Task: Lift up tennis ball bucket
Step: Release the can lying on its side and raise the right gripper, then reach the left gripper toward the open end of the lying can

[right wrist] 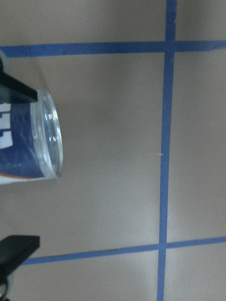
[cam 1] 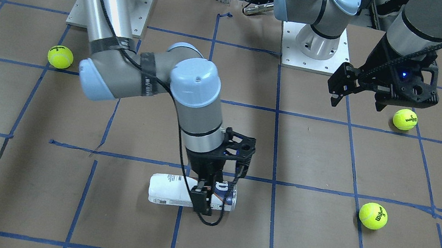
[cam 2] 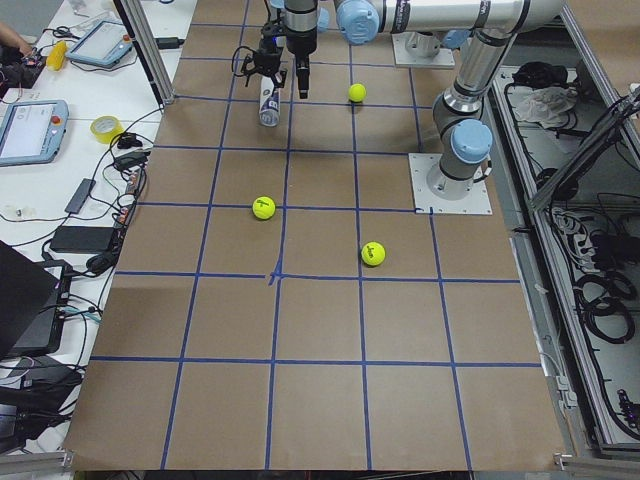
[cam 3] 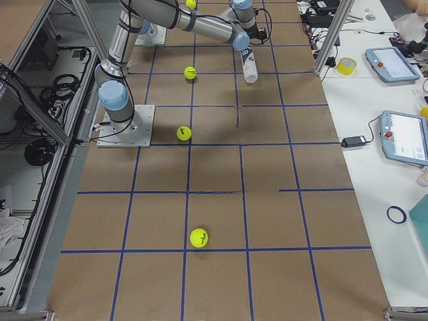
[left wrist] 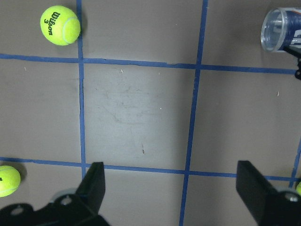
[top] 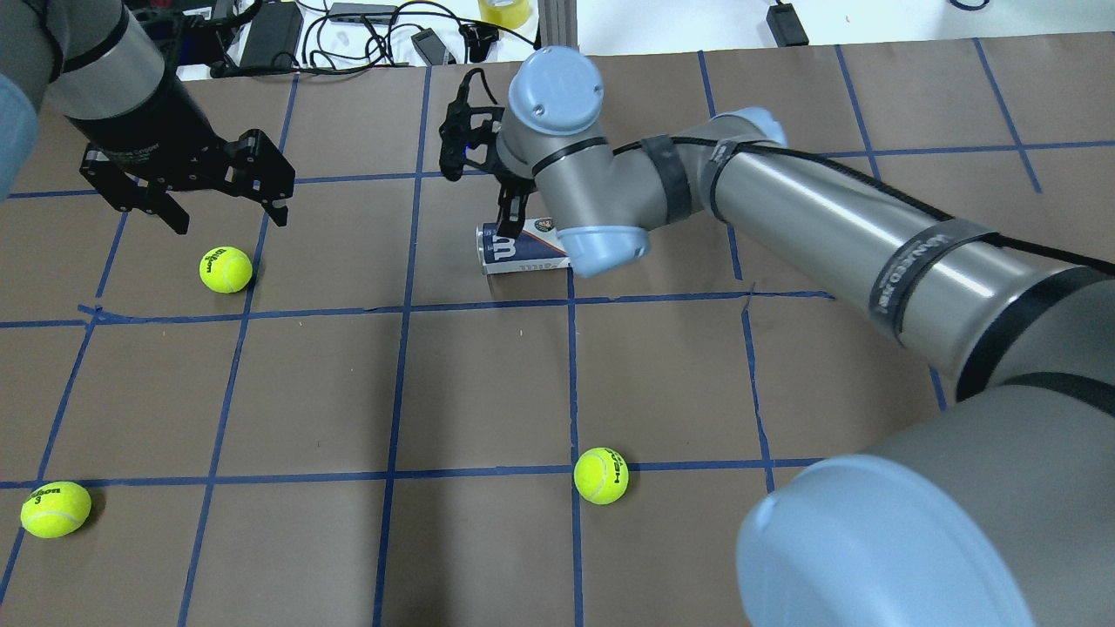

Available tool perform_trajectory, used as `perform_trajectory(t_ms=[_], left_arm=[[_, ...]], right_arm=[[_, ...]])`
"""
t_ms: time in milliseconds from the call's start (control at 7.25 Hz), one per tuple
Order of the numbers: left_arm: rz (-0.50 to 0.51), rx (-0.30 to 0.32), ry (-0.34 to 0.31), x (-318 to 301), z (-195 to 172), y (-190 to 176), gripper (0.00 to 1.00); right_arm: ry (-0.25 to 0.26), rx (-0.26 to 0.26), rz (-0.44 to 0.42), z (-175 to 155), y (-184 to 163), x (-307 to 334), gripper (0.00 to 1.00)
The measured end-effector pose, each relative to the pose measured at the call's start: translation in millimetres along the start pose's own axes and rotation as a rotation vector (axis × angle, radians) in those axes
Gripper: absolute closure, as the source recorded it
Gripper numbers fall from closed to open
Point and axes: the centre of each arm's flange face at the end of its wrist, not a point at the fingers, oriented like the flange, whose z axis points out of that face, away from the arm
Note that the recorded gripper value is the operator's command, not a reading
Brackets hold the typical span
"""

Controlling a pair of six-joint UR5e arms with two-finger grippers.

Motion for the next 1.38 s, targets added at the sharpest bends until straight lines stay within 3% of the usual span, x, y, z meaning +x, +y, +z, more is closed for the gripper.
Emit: perform_trajectory(t_ms=[276,552,828,1103,1379], left_arm=[[-0.012,-0.022,0.01,-3.5,22.6,-15.3,0.0],[-0.031,0.032,0.102,4.5,54.0,-48.9,0.0],[-0.068,0.062,0.196,15.6,96.4,-78.8,0.0],[-0.077,0.067,0.295,27.8,134.3,-101.2,0.0],[-0.071,0.084,0.33,35.5,155.1,-114.6,0.0]], right_arm=[[-0.022,-0.042,0.268,-77.9,61.6,50.4,0.0],[-0.035,-0.132,0.519,-168.9,105.8,61.3,0.0],[0.032,-0.266,0.857,-246.8,128.4,43.1,0.0],[0.07,-0.329,1.149,-281.5,140.3,28.2,0.0],[0.055,-0.4,1.257,-302.4,149.1,12.9,0.0]])
